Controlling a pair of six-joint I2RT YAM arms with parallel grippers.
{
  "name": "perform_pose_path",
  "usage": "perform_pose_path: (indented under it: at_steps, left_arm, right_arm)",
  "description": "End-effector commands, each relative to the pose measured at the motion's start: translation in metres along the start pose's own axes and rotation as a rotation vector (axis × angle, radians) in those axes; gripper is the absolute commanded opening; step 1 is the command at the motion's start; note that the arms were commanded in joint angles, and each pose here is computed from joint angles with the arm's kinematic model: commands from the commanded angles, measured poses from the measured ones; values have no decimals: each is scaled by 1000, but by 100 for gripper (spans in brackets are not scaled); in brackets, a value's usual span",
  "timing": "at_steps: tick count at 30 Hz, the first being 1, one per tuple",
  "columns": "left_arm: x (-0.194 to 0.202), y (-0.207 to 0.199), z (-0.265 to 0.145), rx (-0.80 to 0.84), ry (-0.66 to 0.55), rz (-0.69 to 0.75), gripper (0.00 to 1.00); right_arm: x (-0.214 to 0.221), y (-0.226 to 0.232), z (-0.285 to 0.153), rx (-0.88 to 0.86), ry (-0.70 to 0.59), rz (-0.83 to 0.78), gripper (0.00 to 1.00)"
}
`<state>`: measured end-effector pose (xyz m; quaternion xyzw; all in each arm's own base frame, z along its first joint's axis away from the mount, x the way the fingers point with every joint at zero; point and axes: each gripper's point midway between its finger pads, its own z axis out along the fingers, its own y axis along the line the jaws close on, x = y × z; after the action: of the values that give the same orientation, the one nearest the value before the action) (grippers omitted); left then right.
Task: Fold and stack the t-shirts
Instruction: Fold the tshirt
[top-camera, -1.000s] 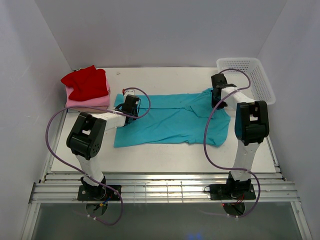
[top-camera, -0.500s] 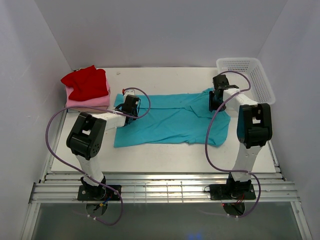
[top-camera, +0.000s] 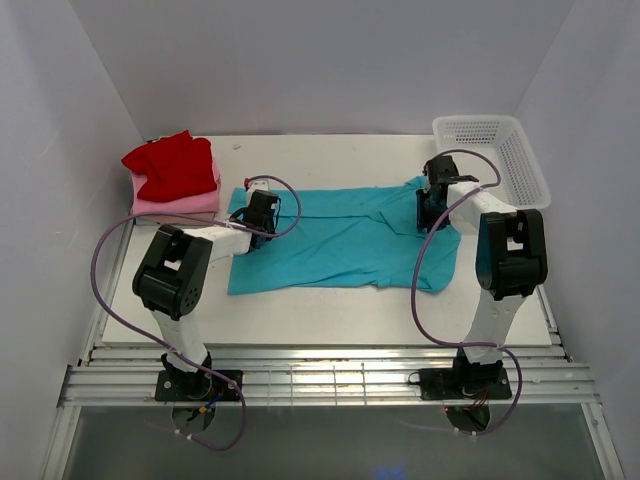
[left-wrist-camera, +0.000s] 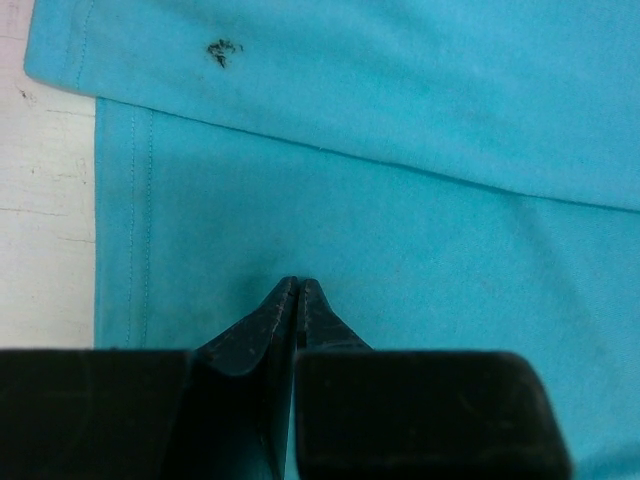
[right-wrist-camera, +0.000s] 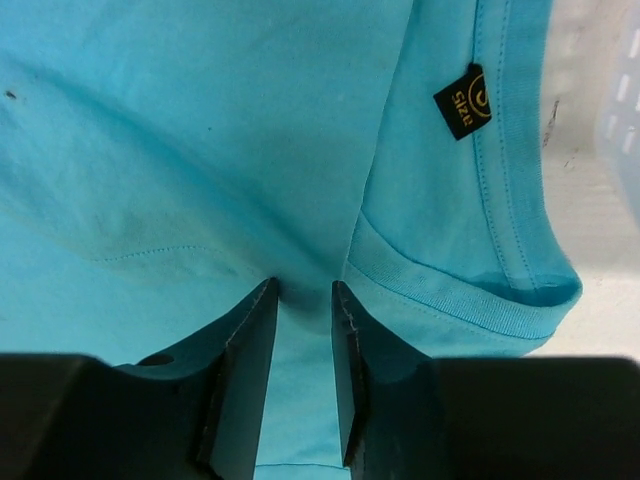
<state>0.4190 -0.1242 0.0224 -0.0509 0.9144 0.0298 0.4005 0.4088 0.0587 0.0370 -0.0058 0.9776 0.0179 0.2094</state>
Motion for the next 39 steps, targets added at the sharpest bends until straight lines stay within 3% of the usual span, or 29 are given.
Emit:
perform_pose_path:
  at_steps: [1, 2, 5, 36, 39]
  left_arm:
    - [34, 24, -7, -74, 105, 54, 15]
    - [33, 24, -7, -76, 101, 53, 16]
    - [32, 26, -8, -84, 96, 54, 16]
    - [38, 35, -10, -111, 102, 63, 16]
    - [38, 34, -10, -108, 101, 61, 16]
  right_arm:
    - [3, 2, -8, -18, 1, -4, 34]
    - [4, 1, -7, -13, 3, -3, 21]
    - [6, -1, -6, -6, 6, -6, 8]
    - [-33, -64, -45, 303, -89, 49, 8]
    - [-36, -68, -40, 317, -85, 48, 11]
